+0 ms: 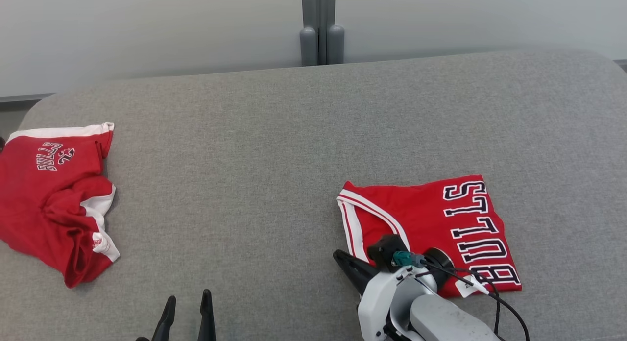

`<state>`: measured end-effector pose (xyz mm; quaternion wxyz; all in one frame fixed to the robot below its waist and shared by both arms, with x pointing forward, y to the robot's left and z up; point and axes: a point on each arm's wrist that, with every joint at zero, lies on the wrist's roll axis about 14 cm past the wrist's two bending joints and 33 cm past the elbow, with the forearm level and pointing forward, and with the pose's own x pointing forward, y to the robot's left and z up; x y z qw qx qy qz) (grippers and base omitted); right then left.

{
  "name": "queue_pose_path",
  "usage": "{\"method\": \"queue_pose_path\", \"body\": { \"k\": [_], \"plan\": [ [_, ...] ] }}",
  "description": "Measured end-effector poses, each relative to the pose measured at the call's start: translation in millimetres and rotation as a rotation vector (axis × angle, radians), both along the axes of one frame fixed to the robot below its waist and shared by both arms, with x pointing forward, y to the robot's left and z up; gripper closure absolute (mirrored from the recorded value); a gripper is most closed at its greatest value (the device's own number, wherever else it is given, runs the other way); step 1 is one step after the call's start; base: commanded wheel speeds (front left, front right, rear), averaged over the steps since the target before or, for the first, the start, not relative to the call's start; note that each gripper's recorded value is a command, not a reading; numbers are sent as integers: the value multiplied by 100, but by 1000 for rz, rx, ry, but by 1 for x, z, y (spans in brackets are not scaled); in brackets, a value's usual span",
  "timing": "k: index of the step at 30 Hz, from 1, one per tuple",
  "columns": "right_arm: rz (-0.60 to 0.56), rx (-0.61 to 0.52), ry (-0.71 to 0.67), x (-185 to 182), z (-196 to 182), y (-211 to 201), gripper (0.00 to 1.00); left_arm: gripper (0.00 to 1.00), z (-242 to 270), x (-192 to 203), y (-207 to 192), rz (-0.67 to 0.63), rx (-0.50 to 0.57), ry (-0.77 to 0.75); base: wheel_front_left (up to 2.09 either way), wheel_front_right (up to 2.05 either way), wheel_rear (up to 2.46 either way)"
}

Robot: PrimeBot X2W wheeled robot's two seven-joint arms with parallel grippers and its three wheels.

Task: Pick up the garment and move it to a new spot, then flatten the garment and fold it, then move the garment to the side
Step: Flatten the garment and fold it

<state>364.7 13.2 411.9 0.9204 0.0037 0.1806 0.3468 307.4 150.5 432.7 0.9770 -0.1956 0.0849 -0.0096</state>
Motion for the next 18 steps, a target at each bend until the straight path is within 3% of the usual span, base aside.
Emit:
{"method": "queue_pose_path", "body": {
  "k": [9, 18],
  "plan": [
    [-114, 129, -141, 23, 48, -17, 100, 0, 8, -6, 3, 9, 1, -27, 0, 0, 0],
    [-389, 123, -321, 27, 84, -129, 100, 0, 18, -4, -1, -17, 7, -64, 0, 0, 0]
  ]
}}
